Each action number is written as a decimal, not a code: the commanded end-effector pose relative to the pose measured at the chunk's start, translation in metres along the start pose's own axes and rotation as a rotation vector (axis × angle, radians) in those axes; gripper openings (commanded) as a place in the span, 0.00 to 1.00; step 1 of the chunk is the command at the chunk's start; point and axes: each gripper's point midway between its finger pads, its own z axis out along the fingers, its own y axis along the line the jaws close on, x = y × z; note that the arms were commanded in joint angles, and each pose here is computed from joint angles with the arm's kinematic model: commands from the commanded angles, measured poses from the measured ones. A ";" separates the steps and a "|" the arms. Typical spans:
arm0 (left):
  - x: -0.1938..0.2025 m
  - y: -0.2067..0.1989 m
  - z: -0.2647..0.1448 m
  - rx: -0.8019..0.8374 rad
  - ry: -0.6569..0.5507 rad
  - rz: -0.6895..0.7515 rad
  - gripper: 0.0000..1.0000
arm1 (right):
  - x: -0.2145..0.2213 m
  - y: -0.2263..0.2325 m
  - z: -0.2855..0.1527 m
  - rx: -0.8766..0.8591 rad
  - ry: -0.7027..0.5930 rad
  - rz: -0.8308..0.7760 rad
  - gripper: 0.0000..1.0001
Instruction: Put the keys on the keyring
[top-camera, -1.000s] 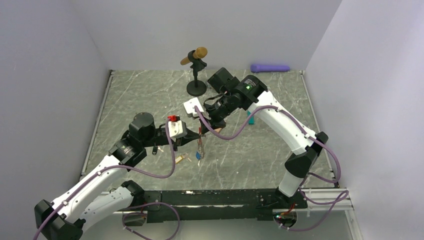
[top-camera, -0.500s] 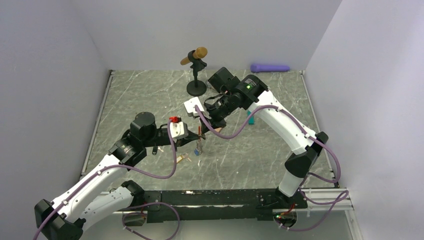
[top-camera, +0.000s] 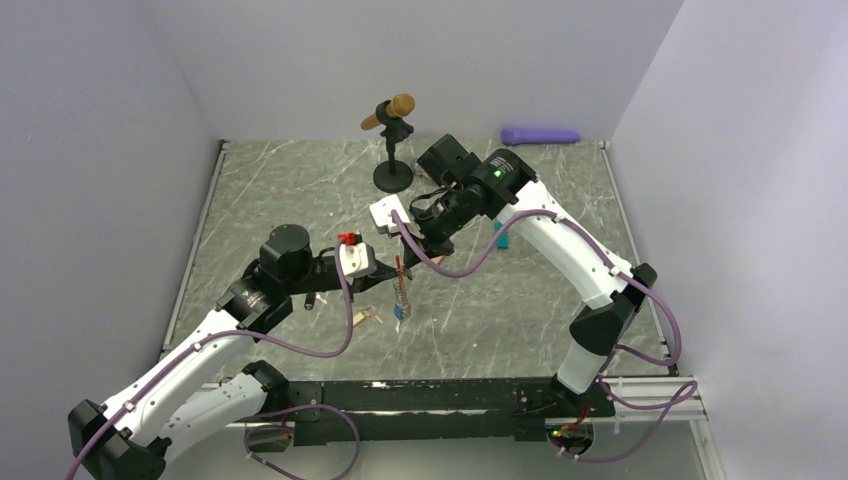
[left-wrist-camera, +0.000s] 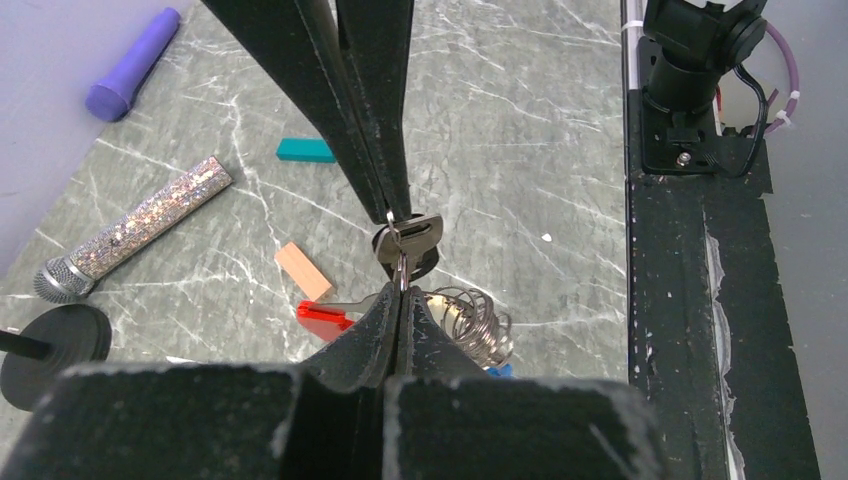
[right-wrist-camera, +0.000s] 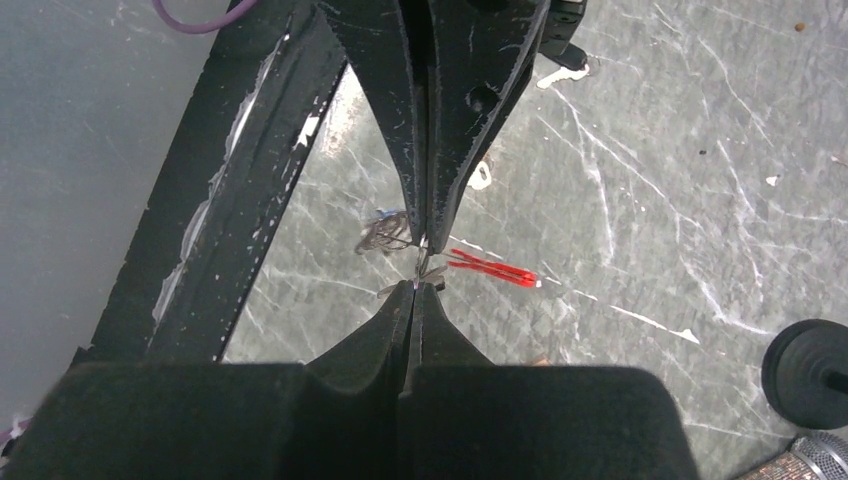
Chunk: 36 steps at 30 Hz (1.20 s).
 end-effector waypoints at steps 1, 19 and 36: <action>-0.032 0.009 -0.006 -0.046 -0.076 0.067 0.00 | -0.010 0.006 -0.006 -0.021 -0.036 -0.021 0.00; -0.037 0.005 -0.004 -0.021 -0.100 0.057 0.00 | -0.007 -0.002 -0.005 0.009 -0.021 -0.008 0.00; -0.036 0.004 -0.003 -0.011 -0.097 0.051 0.00 | -0.005 -0.008 -0.006 0.045 -0.007 -0.002 0.00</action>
